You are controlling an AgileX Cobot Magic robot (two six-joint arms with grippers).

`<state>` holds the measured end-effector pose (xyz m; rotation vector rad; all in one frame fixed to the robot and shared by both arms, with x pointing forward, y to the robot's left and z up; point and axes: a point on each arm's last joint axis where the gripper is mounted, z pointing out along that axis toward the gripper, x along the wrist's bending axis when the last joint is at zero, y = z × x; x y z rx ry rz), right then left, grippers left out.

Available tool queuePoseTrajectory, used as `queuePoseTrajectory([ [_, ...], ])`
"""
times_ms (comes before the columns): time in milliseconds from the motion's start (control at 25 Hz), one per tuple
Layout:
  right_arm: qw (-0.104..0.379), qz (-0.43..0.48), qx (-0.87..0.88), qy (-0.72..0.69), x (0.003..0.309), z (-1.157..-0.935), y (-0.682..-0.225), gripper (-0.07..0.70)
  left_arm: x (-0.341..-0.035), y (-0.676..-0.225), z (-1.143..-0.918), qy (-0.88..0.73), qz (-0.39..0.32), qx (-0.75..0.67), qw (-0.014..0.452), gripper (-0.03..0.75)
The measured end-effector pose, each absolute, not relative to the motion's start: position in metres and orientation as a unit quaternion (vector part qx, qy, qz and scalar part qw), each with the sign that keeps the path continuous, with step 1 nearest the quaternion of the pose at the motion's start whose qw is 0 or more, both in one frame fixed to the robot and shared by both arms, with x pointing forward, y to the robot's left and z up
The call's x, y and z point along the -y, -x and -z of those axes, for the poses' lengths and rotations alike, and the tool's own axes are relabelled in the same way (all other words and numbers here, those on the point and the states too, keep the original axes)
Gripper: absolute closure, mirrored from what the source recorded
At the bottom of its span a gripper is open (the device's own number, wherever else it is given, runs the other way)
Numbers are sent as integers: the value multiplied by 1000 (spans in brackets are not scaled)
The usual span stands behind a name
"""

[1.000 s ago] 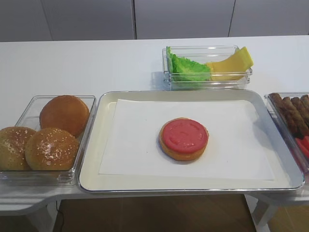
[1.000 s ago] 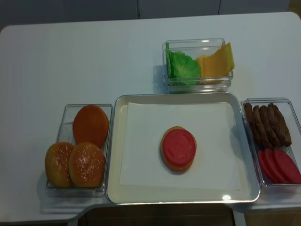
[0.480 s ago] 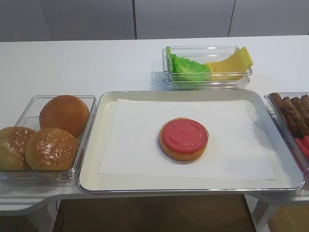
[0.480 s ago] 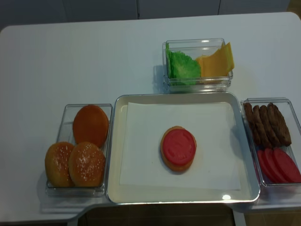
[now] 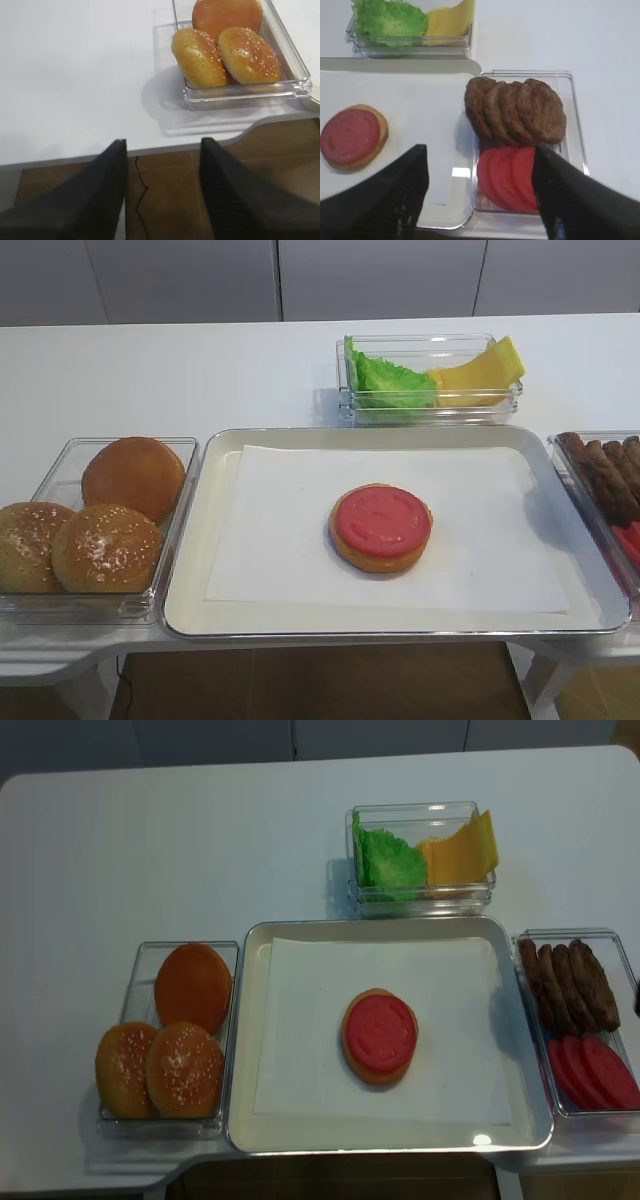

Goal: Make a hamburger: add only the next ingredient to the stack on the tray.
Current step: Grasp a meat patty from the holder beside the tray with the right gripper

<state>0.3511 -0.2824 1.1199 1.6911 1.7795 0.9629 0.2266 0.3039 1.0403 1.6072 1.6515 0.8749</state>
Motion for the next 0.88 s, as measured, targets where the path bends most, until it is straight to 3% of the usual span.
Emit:
queuePoseTrajectory([
  [360,174,-291,-708,-620,256,-1132,-443,155,-304,-227,-1040,-615,-335,-632,332,367],
  [600,145,-158,-737,-642,233,-1106,-498,156,-304,-227,-1040,-615,-335,-632,332,367],
  [880,121,-74,-745,-652,216,-1062,-540,156,-304,-227,-1040,-615,-335,-632,332,367],
])
